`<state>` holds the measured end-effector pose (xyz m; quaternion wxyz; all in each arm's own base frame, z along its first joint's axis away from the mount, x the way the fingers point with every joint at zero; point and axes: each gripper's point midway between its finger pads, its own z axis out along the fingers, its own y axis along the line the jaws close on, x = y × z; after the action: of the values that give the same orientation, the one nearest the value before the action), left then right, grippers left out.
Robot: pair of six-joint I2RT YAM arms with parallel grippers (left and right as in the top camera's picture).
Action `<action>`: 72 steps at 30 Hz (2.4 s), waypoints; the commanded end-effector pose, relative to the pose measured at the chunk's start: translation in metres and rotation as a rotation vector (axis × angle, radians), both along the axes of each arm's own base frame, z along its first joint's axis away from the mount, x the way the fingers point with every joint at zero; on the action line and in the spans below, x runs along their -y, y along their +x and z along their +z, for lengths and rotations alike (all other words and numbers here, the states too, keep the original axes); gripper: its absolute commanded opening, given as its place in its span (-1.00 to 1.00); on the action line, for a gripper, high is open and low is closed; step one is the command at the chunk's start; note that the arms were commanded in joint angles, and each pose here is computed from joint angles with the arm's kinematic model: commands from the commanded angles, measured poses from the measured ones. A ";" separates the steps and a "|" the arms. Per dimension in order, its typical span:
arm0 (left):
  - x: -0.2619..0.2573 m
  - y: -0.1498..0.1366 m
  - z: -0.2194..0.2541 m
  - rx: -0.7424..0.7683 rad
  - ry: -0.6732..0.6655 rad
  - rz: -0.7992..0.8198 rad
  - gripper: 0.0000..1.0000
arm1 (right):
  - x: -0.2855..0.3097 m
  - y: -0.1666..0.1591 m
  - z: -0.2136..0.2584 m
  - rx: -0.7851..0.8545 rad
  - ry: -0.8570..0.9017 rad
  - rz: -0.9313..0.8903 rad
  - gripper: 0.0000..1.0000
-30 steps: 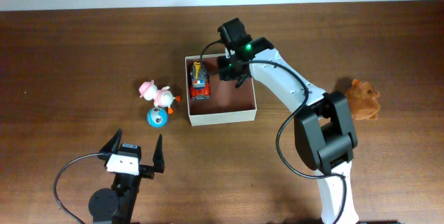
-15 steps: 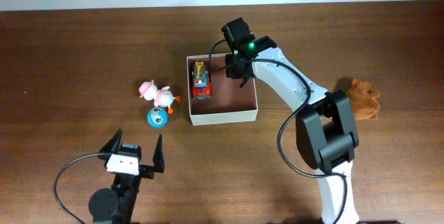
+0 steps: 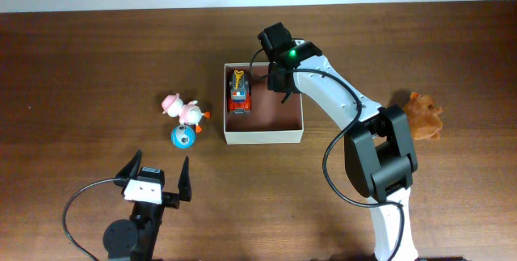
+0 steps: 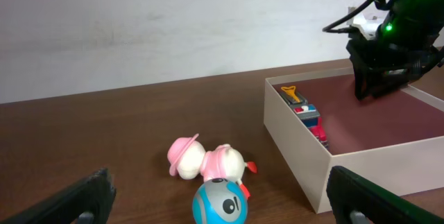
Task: Pack container
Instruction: 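Raise the right gripper and move it over the brown bear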
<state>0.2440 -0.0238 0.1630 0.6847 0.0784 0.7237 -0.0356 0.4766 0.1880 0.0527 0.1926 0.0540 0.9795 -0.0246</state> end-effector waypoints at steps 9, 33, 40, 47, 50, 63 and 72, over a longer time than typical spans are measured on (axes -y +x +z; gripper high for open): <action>-0.001 0.000 -0.001 0.005 0.016 0.002 0.99 | 0.000 0.003 0.011 0.007 -0.005 0.059 -0.45; -0.001 0.000 -0.002 0.004 0.016 0.002 0.99 | 0.151 -0.030 0.207 -0.020 0.060 -0.099 0.36; -0.001 0.000 -0.002 0.004 0.016 0.002 0.99 | 0.231 -0.045 0.207 -0.065 0.109 -0.217 0.36; -0.001 0.000 -0.001 0.005 0.016 0.002 0.99 | 0.281 -0.063 0.184 -0.151 0.103 -0.310 0.37; -0.001 0.000 -0.001 0.005 0.016 0.002 0.99 | 0.305 -0.082 0.153 -0.268 0.089 -0.376 0.37; -0.001 0.000 -0.001 0.005 0.016 0.002 0.99 | 0.356 -0.119 0.085 -0.429 0.121 -0.452 0.37; -0.001 0.000 -0.002 0.004 0.016 0.002 0.99 | 0.333 -0.107 0.049 -0.424 0.184 -0.284 0.36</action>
<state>0.2440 -0.0238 0.1630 0.6847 0.0784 0.7237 -0.0356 0.3726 -0.1581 0.1115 -0.0221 0.2362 0.9714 0.0067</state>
